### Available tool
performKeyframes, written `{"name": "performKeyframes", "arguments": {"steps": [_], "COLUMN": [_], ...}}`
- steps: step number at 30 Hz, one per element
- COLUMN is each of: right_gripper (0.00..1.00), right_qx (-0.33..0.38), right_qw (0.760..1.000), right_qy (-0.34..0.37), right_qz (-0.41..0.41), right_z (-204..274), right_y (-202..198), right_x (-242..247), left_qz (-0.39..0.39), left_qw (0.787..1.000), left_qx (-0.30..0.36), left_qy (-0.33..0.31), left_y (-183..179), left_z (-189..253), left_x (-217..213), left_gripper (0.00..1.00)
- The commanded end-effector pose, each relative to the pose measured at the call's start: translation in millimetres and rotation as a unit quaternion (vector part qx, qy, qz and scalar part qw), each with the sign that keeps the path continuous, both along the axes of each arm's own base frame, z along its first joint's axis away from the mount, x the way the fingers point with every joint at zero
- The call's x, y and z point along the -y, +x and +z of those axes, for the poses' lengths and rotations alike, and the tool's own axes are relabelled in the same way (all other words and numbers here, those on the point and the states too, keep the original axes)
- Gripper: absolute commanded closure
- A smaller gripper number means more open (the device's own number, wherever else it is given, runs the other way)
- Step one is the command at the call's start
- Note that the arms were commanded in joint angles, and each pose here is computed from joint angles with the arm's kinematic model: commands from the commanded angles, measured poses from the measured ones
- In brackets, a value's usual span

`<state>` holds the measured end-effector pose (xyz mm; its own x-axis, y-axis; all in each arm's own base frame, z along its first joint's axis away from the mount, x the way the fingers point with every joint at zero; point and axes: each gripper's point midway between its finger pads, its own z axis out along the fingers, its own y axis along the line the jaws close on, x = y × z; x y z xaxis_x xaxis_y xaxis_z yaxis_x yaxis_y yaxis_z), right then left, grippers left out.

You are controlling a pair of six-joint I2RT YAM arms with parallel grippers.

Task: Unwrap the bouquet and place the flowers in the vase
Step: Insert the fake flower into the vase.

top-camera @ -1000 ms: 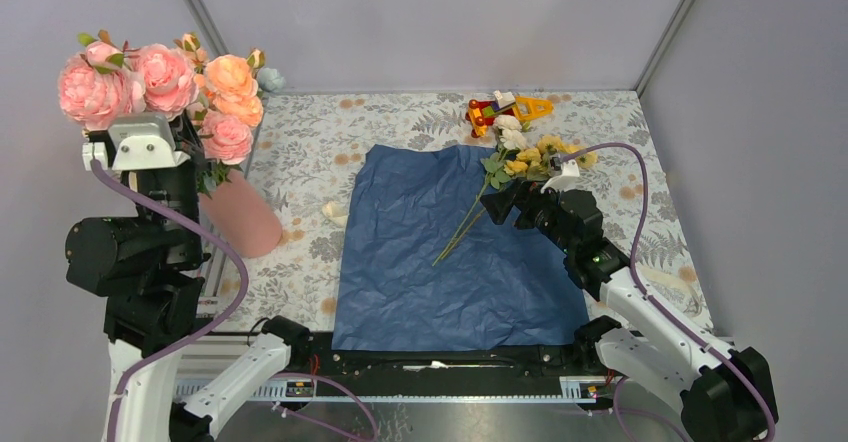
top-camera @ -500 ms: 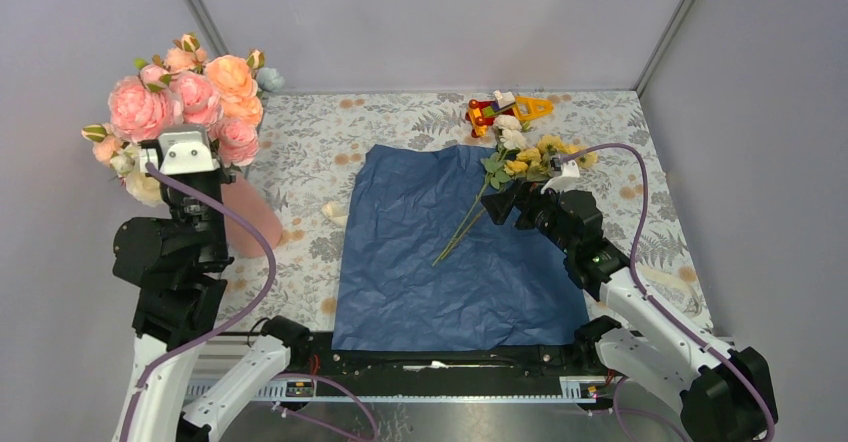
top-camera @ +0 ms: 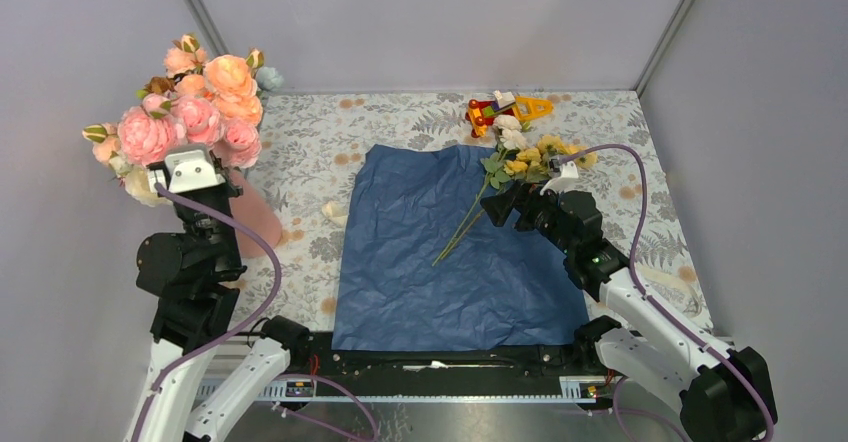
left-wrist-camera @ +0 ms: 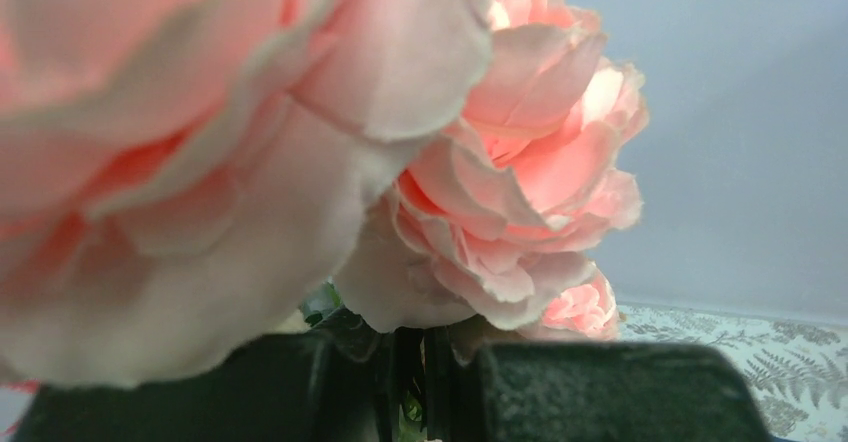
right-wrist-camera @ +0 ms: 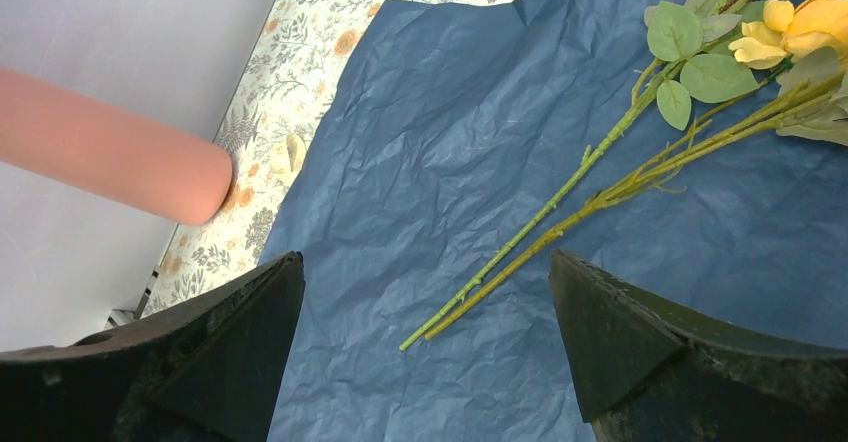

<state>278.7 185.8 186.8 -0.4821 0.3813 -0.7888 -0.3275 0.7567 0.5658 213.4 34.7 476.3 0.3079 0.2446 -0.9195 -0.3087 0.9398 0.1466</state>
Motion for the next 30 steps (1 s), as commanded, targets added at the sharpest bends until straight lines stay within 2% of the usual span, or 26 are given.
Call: {"name": "performKeyframes", "arguments": {"steps": [1, 12, 21, 30], "right_gripper": [0.02, 0.02, 0.02, 0.02], "right_qx": [0.018, 0.015, 0.013, 0.012], "right_qw": [1.0, 1.0, 1.0, 1.0], "right_qy": [0.011, 0.014, 0.014, 0.013], "right_qz": [0.004, 0.008, 0.01, 0.01], "right_z": [9.1, 7.1, 6.3, 4.4], "right_y": [0.9, -0.8, -1.8, -3.3], "right_x": [-0.9, -2.0, -2.5, -1.5], "left_qz": [0.03, 0.077, 0.085, 0.034], "left_qw": [0.997, 0.993, 0.992, 0.993], "left_qx": [0.033, 0.01, -0.006, 0.0], "left_qy": [-0.061, -0.085, -0.088, -0.114], "left_y": [-10.7, -6.3, -4.5, -32.0], "left_z": [1.2, -29.0, -43.9, 8.2], "left_x": [-15.8, -28.1, -30.7, -27.8], "left_gripper": [1.0, 1.0, 1.0, 1.0]}}
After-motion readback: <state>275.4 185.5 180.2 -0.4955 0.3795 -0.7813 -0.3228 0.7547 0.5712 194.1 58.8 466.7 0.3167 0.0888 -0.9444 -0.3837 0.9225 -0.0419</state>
